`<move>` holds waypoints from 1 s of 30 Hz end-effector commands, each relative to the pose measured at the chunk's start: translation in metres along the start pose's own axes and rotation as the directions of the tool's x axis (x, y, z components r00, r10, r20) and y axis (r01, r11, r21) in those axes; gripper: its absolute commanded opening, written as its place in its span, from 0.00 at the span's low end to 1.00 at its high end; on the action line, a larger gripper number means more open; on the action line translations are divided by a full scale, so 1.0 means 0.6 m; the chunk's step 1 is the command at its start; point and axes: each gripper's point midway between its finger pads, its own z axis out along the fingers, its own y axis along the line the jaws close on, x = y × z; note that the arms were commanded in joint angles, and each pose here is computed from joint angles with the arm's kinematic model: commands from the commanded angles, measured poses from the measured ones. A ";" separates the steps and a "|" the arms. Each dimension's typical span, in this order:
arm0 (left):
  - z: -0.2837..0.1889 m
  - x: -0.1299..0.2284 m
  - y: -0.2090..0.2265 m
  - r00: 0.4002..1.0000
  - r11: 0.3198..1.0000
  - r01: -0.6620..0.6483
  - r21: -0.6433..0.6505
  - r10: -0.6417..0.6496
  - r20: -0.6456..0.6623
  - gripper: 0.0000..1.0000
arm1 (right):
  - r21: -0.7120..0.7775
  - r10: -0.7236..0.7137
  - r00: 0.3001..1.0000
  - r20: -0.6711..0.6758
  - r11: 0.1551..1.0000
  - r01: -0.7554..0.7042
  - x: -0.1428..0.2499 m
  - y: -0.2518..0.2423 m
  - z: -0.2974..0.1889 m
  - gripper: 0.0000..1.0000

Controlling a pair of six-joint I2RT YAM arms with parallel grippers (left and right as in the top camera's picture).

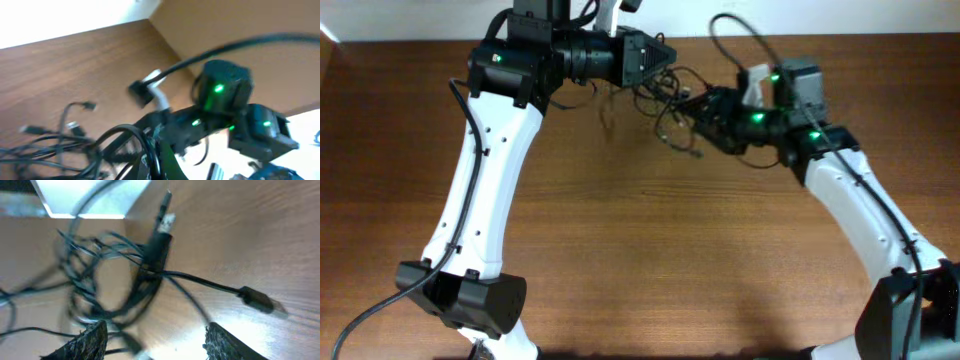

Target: Untangle cables

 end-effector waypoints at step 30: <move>-0.129 0.002 0.215 0.967 0.798 0.253 -0.546 -0.199 0.158 0.00 | 0.120 -0.195 0.981 -0.003 0.974 0.194 -0.031 -0.082 -0.005 0.04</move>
